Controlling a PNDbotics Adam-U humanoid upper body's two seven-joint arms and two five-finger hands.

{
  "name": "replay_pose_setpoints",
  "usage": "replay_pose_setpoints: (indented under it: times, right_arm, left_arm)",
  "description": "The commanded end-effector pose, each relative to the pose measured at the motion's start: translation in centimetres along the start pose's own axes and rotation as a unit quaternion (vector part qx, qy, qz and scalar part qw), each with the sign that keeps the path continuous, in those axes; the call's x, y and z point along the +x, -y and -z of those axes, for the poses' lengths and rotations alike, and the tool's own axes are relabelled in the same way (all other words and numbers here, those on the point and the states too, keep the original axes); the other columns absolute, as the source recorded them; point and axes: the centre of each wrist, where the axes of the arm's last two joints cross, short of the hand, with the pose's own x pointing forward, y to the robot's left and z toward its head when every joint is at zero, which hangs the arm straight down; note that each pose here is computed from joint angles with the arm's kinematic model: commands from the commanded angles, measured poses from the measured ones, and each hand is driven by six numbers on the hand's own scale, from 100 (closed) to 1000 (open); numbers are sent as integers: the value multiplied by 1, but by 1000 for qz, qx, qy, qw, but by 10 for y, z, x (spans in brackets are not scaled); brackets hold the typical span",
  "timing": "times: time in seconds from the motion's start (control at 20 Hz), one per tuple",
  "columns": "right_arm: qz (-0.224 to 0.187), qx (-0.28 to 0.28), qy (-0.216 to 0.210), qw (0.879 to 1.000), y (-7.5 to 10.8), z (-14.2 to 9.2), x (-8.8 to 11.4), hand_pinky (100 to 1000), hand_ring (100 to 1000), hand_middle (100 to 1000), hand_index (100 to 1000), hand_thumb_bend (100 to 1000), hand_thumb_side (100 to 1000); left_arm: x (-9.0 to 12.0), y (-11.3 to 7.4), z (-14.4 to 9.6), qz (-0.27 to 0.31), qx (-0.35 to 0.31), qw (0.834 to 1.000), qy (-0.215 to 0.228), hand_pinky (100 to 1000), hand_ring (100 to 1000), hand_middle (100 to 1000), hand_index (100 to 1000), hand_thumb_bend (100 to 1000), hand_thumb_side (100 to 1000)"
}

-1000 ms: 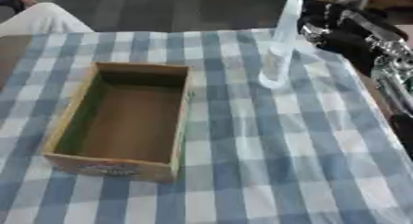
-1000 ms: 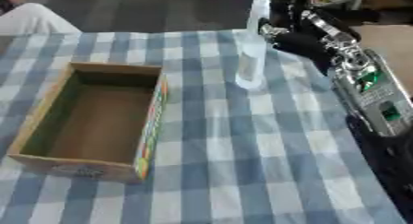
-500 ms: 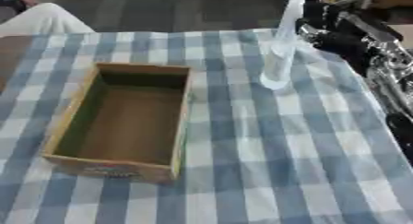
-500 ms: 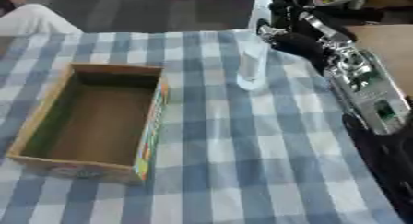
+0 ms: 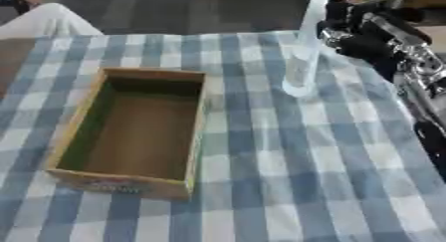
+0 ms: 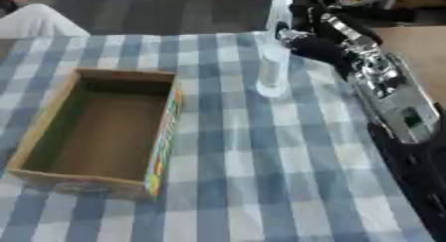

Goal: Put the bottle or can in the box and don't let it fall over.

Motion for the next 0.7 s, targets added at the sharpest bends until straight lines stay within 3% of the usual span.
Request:
replay_pose_setpoints:
  times: [0.05,0.7]
  right_arm:
    - [-13,-11,15,1000,10,1,10,1000,1000,1000,971,100,357]
    - [-16,-46,5,999,18,4,10,1000,1000,1000,971,100,364]
  left_arm:
    - [8,0,3,2,-8,1000,15,464,678,678,717,100,712]
    - [8,1,3,1,-13,1000,14,463,678,679,714,100,716]
